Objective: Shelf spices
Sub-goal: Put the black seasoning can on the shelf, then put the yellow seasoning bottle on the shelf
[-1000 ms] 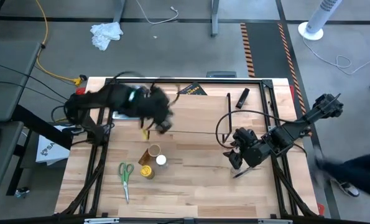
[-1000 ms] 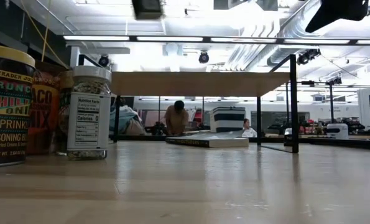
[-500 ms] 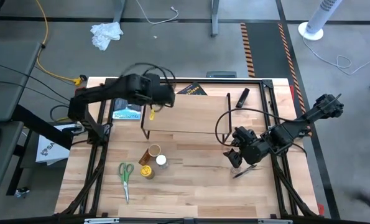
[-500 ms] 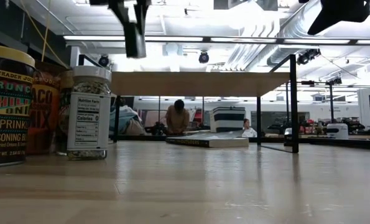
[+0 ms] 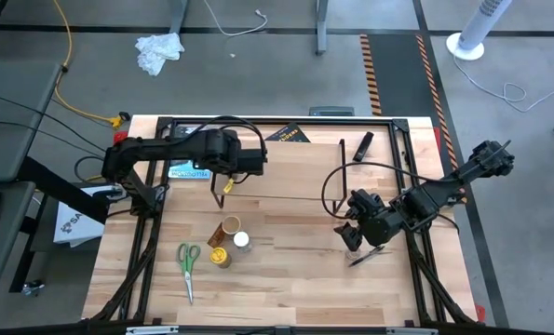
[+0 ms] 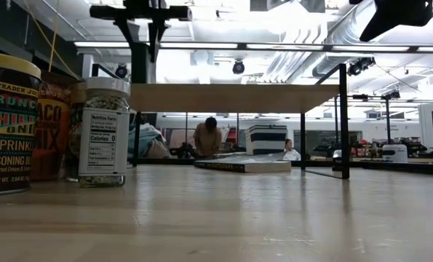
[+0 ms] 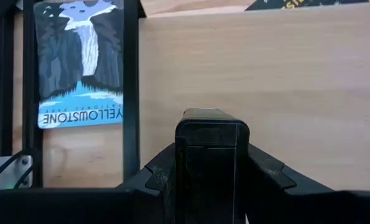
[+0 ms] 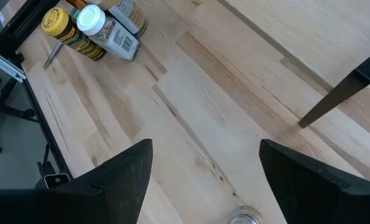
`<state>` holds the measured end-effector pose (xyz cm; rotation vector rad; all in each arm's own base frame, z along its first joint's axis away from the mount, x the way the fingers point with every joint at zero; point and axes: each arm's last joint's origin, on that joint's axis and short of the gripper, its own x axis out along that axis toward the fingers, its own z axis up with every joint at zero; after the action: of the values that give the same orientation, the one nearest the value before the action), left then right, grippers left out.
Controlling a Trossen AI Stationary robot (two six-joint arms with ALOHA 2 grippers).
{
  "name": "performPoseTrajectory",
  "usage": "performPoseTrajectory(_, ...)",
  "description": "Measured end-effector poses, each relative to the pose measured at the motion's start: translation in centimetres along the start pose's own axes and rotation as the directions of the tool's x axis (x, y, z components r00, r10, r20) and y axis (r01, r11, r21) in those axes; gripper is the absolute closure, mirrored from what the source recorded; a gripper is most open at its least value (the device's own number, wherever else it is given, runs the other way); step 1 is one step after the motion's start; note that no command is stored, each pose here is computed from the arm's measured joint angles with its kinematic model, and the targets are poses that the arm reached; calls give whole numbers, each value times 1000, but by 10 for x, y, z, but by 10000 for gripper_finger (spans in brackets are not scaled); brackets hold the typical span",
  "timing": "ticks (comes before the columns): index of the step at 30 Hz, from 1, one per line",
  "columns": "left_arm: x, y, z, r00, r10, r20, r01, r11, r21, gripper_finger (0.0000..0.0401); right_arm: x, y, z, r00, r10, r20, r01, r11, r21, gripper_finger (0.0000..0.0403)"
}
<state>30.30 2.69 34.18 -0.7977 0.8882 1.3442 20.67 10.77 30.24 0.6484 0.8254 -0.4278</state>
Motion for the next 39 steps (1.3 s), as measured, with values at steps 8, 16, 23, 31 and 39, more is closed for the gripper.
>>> performPoseTrajectory(8,4,1,6,1000,9,-5,-9,1000,-20,221,0,0,0,1000,3,-4,-3,1000,0,110)
performPoseTrajectory(16,4,3,9,1000,6,-27,-6,1000,-8,88,0,0,-1,1000,8,-17,-8,1000,0,110)
performPoseTrajectory(23,-37,35,15,991,-125,57,123,992,41,72,0,0,-1,999,16,-44,-17,1000,-10,110)
performPoseTrajectory(31,-101,87,-7,907,-400,131,374,909,185,71,0,0,-2,998,13,-56,-14,1000,-14,110)
performPoseTrajectory(39,-117,76,-72,889,-458,-3,364,704,610,71,0,2,0,998,42,-45,-43,999,-13,110)
